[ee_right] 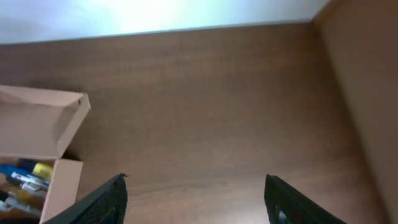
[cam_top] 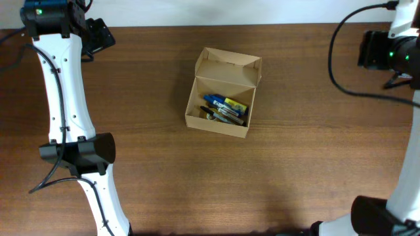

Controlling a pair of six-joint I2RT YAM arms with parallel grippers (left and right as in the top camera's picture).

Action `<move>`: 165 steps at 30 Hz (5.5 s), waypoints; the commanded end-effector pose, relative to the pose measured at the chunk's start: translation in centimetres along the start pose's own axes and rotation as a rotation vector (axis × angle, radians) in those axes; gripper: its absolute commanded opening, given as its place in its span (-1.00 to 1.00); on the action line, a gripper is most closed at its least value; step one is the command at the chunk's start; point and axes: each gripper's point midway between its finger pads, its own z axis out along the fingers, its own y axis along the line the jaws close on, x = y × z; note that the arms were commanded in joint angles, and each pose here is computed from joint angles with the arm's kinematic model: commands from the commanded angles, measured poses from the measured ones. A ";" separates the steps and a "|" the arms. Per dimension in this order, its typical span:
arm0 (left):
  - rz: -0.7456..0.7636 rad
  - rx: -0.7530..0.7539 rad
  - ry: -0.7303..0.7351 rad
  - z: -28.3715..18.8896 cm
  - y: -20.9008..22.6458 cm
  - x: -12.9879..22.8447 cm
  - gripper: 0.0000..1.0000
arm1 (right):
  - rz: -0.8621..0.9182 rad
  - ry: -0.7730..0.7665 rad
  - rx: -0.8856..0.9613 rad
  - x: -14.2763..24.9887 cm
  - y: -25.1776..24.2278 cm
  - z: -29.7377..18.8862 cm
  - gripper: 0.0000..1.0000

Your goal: Pack container

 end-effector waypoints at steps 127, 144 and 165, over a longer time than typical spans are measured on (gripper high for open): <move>0.427 0.433 -0.052 -1.3 -10.4 0.8 1.00 | 0.110 0.297 -0.266 3.8 4.6 6.4 0.98; 0.443 0.481 0.060 6.0 -13.7 2.7 1.00 | 0.200 0.531 -0.421 7.0 9.9 17.1 0.98; 0.362 0.850 0.479 15.5 -20.0 12.2 -0.97 | 0.312 0.664 -0.492 10.0 12.8 24.1 -0.93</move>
